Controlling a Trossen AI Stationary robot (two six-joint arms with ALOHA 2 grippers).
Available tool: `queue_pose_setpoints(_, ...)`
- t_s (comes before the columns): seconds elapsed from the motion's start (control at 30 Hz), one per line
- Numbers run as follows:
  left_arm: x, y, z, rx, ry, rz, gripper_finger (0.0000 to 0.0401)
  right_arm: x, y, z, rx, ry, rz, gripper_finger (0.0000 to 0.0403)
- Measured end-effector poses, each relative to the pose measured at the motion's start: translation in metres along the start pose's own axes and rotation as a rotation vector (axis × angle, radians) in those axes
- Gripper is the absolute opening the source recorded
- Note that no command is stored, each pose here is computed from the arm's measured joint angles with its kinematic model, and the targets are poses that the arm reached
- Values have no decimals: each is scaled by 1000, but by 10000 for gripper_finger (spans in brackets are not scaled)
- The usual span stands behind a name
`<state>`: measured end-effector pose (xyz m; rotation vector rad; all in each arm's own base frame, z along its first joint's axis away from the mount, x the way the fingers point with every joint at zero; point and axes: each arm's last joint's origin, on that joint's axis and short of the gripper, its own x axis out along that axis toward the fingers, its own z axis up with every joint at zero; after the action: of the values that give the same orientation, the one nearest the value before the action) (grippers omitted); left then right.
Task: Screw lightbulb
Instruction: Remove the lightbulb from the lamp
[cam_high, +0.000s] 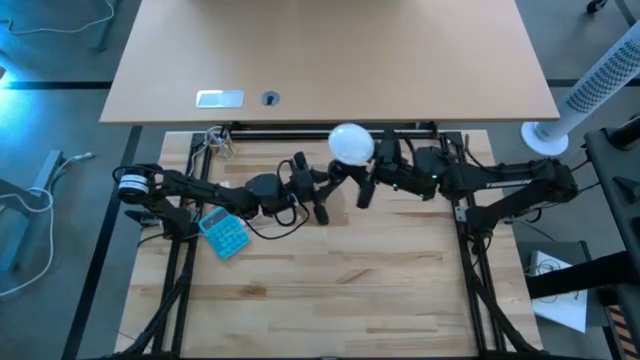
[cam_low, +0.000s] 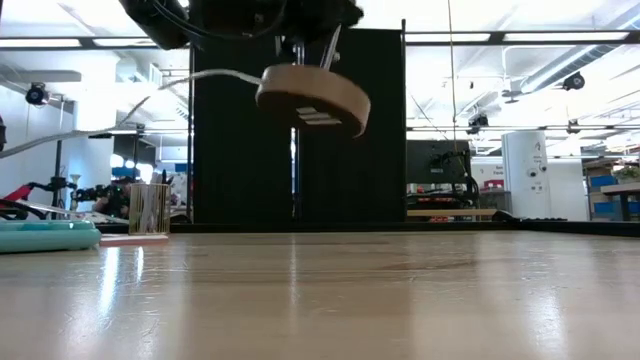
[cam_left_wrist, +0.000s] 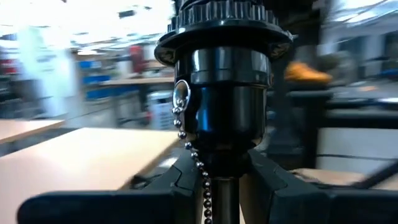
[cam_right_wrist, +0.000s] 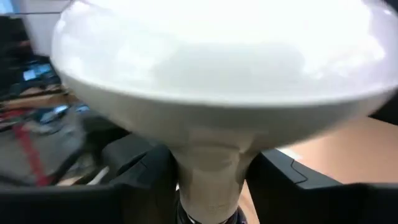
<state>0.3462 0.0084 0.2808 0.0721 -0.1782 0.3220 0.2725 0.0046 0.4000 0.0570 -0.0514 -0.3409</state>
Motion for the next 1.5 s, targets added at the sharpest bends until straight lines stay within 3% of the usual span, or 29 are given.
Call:
queue_pose_setpoints(0.23, 0, -9, 5, -140, -30, -347, 61, -17, 4, 9, -48, 7, 339, 136)
queue_pose_setpoints(0.57, 23, -27, 10, -251, -30, -688, 61, -22, 15, 8, -160, -29, 771, 144)
queue_pose_setpoints(0.9, 41, -49, 6, -237, -43, -1031, 61, -28, 20, 7, -243, -83, 1029, 148)
queue_pose_setpoints(1.2, 54, -53, -6, -185, -63, -1076, 60, -31, 21, 8, -237, -94, 1100, 145)
queue_pose_setpoints(1.5, 44, -32, -18, -202, 1, -1018, 60, -41, 13, 19, -197, -107, 1036, 141)
